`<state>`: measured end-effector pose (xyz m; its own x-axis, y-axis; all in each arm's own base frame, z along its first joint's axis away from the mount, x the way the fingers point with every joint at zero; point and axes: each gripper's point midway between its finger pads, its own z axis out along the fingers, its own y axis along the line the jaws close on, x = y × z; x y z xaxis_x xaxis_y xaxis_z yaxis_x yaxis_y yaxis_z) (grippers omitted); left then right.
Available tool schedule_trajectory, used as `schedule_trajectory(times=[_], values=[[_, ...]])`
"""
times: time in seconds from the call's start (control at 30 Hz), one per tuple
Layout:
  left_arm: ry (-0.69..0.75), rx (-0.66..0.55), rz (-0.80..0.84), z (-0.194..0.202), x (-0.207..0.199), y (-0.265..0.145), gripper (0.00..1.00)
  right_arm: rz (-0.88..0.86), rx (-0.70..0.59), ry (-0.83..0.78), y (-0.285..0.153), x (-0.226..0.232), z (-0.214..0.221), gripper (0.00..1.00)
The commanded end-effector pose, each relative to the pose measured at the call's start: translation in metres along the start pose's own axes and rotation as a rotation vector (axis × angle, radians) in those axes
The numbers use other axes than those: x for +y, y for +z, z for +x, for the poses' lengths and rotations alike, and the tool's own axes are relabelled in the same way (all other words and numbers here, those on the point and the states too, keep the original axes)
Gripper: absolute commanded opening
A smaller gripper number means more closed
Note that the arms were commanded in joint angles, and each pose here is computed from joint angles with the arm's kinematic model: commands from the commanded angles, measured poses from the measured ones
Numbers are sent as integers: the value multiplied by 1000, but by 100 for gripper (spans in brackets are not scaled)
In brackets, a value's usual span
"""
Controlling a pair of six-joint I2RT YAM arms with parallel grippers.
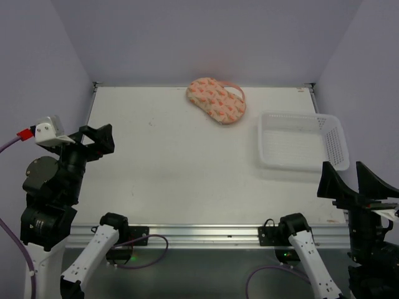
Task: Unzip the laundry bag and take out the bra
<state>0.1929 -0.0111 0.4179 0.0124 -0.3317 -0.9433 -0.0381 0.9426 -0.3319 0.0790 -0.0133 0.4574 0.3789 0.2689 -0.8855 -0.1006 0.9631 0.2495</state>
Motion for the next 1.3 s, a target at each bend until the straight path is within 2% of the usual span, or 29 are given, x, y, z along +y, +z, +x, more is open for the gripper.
schedule_trajectory(times=[0.0, 0.13, 0.23, 0.37, 0.47, 0.53, 0.63, 0.67, 0.7, 0.8, 0.87, 0.9, 1.0, 1.1, 1.27], values=[[-14, 55, 24, 12, -8, 10, 100, -39, -8, 30, 2, 8, 1, 99], [-61, 141, 42, 39, -17, 29, 100, -98, 59, 80, 4, 20, 22, 99], [-137, 237, 157, 69, -46, 51, 100, -157, 142, 150, 7, 33, 52, 99], [-238, 413, 232, 120, -73, 86, 100, -276, 247, 211, 5, 56, 83, 99], [-313, 504, 229, 157, -83, 118, 100, -219, 347, 331, 8, 56, 109, 99], [-378, 498, 255, 175, -93, 143, 100, -207, 413, 344, 9, 56, 124, 99], [-430, 504, 262, 205, -107, 175, 100, -260, 446, 339, 10, 65, 135, 99], [-442, 474, 287, 203, -115, 188, 100, -259, 451, 353, 10, 66, 135, 99], [-447, 519, 264, 228, -116, 201, 100, -267, 451, 353, 10, 67, 134, 99], [-475, 542, 275, 267, -132, 226, 100, -281, 441, 354, 13, 69, 135, 99], [-538, 539, 311, 279, -151, 239, 100, -265, 443, 372, 14, 68, 135, 99], [-537, 587, 281, 311, -149, 247, 100, -266, 446, 376, 13, 69, 135, 99], [-551, 636, 288, 352, -168, 269, 100, -246, 460, 368, 13, 65, 142, 99], [-651, 651, 314, 371, -187, 287, 100, -226, 459, 347, 15, 60, 144, 99], [-663, 574, 268, 388, -186, 317, 99, -197, 460, 336, 19, 57, 142, 99]])
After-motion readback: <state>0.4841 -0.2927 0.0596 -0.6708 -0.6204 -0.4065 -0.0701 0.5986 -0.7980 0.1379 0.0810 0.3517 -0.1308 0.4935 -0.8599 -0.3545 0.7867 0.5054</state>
